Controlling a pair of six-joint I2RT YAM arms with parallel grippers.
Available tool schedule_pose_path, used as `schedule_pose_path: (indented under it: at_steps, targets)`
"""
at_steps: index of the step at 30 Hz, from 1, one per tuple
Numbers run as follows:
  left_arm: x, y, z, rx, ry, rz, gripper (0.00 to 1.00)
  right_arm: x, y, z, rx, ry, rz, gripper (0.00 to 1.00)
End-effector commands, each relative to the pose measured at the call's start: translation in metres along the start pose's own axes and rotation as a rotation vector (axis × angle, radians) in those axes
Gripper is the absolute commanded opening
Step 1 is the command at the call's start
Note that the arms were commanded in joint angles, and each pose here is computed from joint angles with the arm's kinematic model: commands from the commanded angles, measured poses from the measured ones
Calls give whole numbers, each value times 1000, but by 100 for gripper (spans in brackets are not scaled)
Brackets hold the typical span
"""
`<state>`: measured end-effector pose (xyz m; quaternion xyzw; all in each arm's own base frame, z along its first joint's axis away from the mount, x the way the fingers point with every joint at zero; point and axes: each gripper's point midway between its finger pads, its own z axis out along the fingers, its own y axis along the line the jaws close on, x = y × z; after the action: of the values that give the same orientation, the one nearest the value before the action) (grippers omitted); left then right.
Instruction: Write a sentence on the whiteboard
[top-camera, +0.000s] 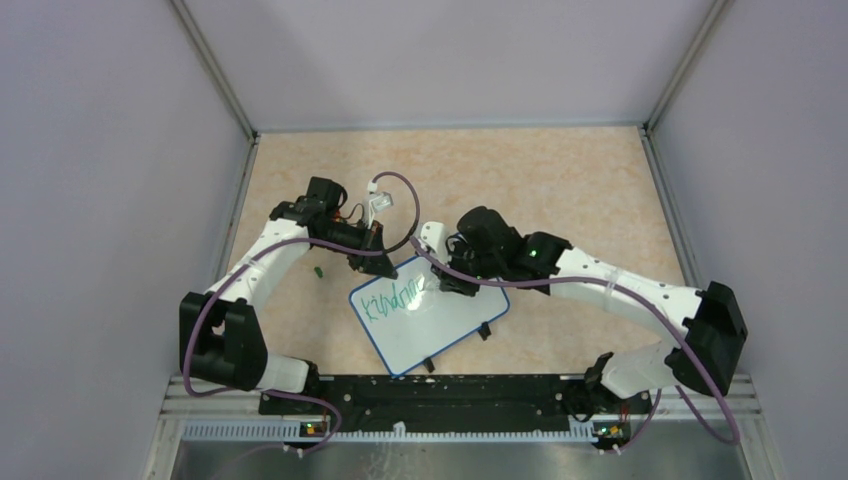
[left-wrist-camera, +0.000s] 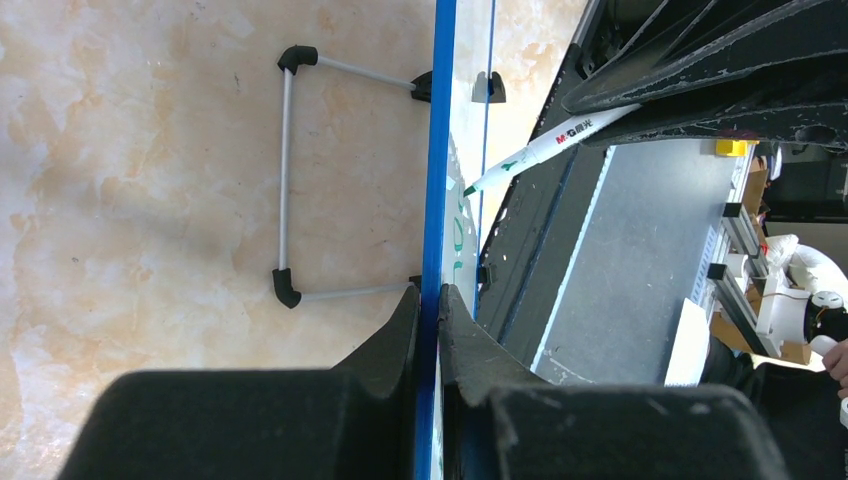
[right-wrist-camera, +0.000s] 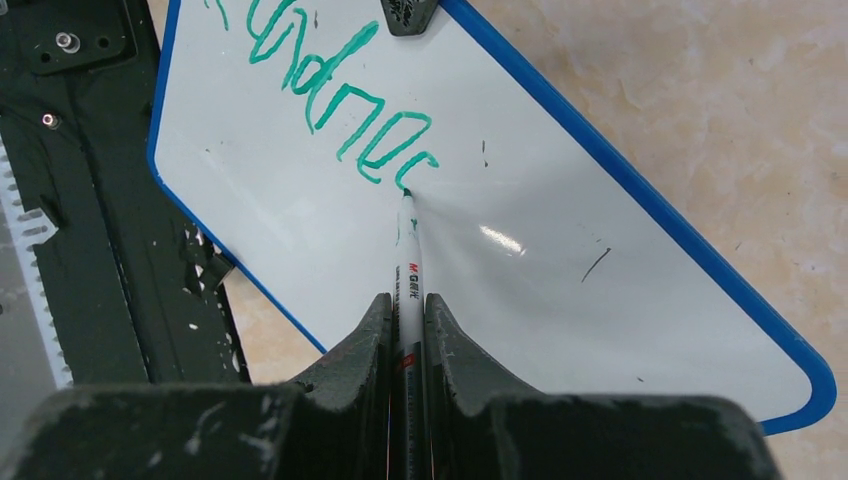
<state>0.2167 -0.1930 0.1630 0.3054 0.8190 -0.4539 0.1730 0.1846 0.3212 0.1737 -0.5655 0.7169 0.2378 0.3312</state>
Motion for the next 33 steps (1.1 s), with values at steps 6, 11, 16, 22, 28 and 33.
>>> schedule_pose_path:
  at_steps: [6, 11, 16, 22, 28, 33]
  targets:
    - [18, 14, 10, -49, 74, -34, 0, 9, 1, -3, -3, 4, -2, 0]
    - [17, 14, 9, -52, 72, -30, 0, 3, 12, 4, -31, 0, -22, 0]
    - [17, 13, 9, -53, 70, -27, 0, -20, 12, 0, -44, -51, -32, 0]
    - [17, 13, 9, -51, 71, -29, 0, -34, 10, -12, -27, -92, -42, 0]
    - [18, 13, 9, -48, 73, -28, 0, -32, -4, -28, 17, -108, -12, 0]
    - [17, 12, 9, -49, 72, -25, 0, -28, -22, -28, 74, -98, 16, 0]
